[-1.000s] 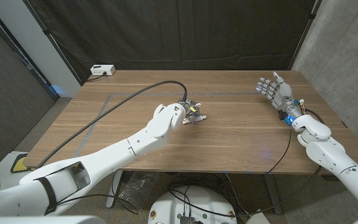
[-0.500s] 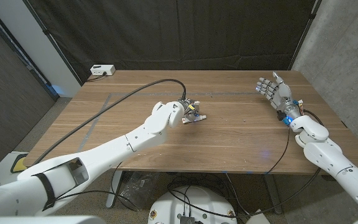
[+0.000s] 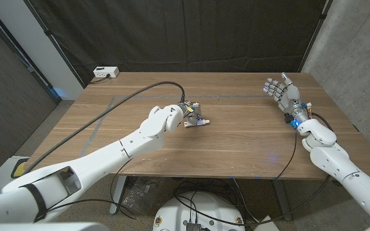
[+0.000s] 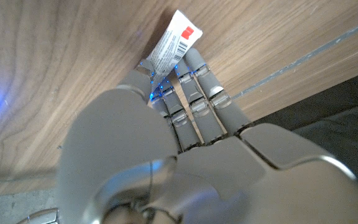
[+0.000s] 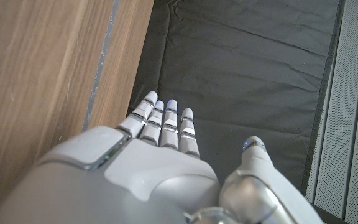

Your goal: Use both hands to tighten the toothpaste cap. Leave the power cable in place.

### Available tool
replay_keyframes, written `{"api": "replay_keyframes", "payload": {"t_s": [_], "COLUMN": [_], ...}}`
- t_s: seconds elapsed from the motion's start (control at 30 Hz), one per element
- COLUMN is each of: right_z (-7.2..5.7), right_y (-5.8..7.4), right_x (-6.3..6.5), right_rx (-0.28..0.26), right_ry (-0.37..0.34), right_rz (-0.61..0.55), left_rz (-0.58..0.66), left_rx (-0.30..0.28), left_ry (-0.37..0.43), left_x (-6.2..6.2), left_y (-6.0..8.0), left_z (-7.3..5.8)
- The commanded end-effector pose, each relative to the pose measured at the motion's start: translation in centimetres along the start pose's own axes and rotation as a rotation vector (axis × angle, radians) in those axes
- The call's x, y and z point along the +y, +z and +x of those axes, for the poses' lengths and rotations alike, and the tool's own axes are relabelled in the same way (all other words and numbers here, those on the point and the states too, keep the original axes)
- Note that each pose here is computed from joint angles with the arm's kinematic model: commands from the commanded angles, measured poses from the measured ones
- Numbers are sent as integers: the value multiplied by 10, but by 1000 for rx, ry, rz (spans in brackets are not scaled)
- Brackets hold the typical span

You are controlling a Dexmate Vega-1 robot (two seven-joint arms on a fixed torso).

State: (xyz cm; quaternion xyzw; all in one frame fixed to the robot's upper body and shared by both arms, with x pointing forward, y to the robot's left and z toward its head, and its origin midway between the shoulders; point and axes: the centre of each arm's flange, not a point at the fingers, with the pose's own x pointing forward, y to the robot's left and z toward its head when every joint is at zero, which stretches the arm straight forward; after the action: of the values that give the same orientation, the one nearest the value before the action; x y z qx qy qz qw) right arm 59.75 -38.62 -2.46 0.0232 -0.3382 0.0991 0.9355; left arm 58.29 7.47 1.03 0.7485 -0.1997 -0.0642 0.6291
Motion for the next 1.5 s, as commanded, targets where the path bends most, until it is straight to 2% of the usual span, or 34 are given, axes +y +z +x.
{"api": "replay_keyframes", "payload": {"t_s": [0.03, 0.3, 0.47, 0.7, 0.93, 1.1, 1.3, 1.5], "right_z": [4, 4, 7, 13, 16, 21, 23, 27], "right_y": [2, 8, 6, 8, 10, 14, 14, 14], "right_x": [3, 5, 7, 11, 19, 27, 35, 43], "right_rx": [-22, -33, -41, -77, -90, -108, -120, -134], "right_ry": [-8, 5, 10, 32, 55, 86, 111, 129], "right_rz": [-1, -21, -8, -4, -10, -10, -5, 1], "left_rz": [-63, -112, -142, -188, -348, -366, -413, -509], "left_rx": [11, 5, 1, -34, -84, -96, -140, -199], "left_ry": [73, 115, 153, 283, 426, 499, 608, 656], "left_x": [14, 18, 31, 57, 58, 64, 74, 75], "left_y": [-16, -20, -25, -31, -42, -40, -34, -29], "left_z": [-3, -5, -9, -21, -22, -22, -27, -21]}}
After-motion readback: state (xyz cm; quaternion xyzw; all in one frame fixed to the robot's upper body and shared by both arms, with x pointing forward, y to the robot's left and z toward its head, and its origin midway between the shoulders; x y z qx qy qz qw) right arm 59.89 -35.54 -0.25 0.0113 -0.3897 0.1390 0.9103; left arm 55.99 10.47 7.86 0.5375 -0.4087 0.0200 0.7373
